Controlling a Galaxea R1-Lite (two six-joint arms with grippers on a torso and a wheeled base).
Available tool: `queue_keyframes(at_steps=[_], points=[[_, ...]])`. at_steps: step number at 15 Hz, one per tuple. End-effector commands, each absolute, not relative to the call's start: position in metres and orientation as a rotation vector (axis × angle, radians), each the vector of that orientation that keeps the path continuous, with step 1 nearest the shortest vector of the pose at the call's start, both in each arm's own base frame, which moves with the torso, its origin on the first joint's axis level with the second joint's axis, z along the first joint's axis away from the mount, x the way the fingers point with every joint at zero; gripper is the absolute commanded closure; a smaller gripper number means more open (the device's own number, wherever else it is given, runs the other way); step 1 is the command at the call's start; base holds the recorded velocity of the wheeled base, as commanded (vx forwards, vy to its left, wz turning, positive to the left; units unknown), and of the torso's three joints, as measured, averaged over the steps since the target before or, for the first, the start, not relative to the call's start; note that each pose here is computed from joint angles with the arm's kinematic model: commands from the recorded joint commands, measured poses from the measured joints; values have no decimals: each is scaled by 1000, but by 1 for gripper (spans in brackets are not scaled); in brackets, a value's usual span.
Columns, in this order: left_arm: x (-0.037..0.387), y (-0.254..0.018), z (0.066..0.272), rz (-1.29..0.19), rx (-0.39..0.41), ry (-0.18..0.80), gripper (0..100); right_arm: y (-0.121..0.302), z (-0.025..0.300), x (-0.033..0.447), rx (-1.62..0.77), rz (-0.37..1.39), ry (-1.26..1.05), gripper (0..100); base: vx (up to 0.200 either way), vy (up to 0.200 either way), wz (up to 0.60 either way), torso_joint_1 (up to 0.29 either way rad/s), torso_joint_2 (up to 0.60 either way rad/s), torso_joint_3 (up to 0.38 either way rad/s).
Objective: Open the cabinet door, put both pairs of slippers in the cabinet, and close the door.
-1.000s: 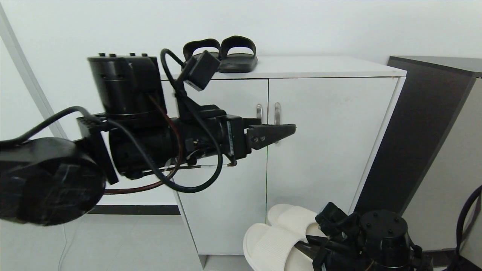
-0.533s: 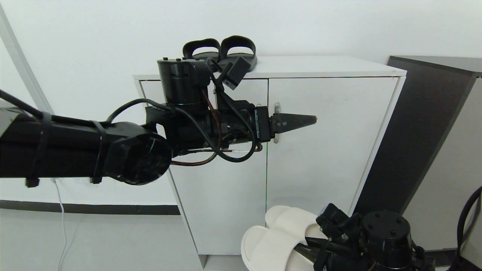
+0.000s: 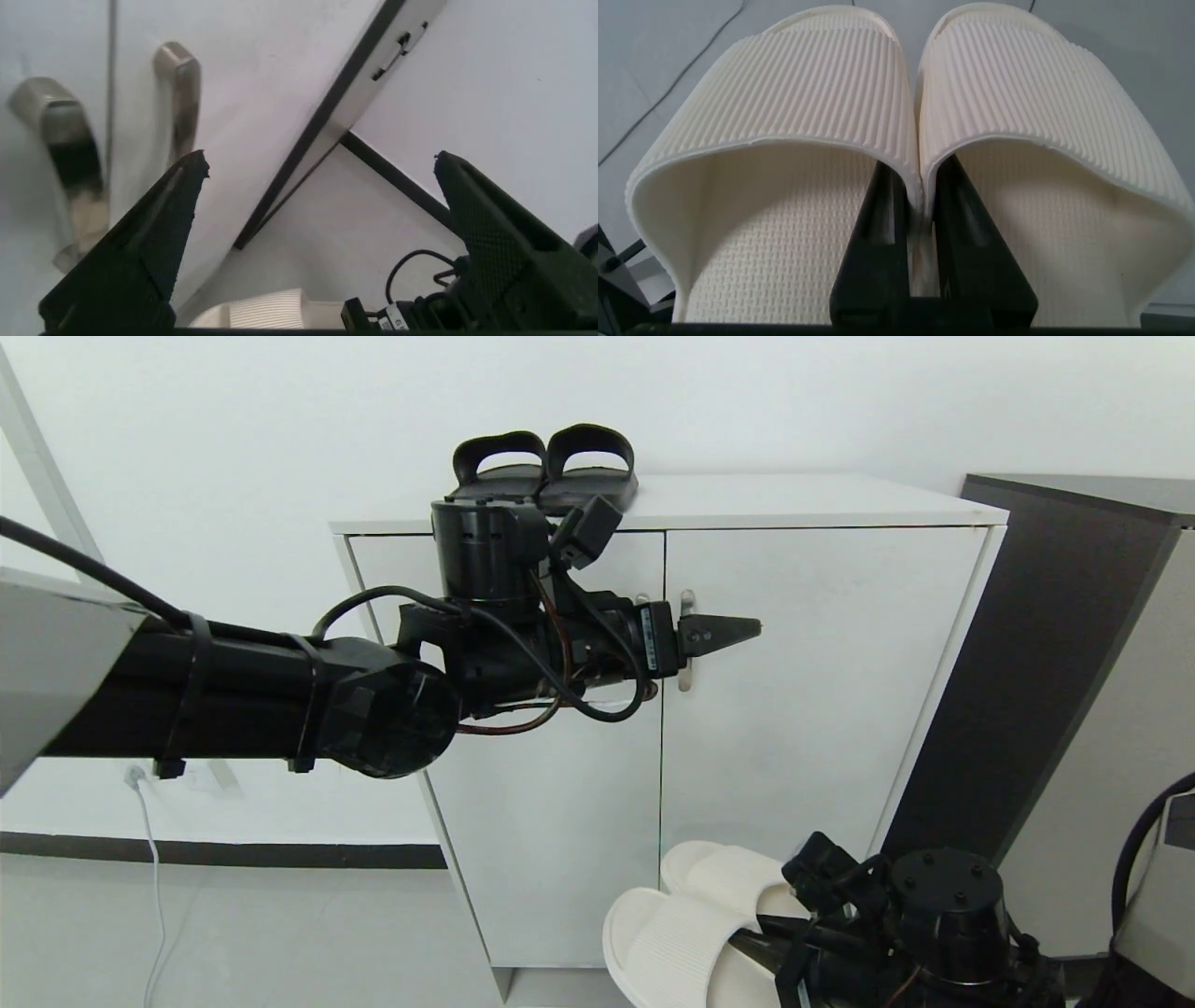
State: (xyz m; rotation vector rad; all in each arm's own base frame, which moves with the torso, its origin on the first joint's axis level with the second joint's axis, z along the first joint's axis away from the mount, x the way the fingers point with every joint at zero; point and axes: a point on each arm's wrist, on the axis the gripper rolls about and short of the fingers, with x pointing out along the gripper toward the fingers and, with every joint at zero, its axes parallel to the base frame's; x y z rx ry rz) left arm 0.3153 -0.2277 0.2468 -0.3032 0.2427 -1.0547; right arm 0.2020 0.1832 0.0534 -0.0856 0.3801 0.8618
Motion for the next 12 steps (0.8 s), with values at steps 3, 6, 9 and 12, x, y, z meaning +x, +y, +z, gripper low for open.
queue_keyframes(at_steps=[3, 6, 9, 12], points=[[319, -224, 246, -1030, -296, 234, 0, 184, 51, 206, -85, 854, 385, 100, 0, 0, 0, 0, 0, 0], [326, -222, 240, -993, -293, 240, 0, 183, 51, 205, -84, 855, 380, 100, 0, 0, 0, 0, 0, 0], [332, -222, 238, -969, -275, 231, 0, 184, 51, 205, -86, 856, 379, 100, 0, 0, 0, 0, 0, 0], [342, -229, 234, -934, -250, 261, 0, 185, 51, 204, -87, 861, 381, 100, 0, 0, 0, 0, 0, 0]])
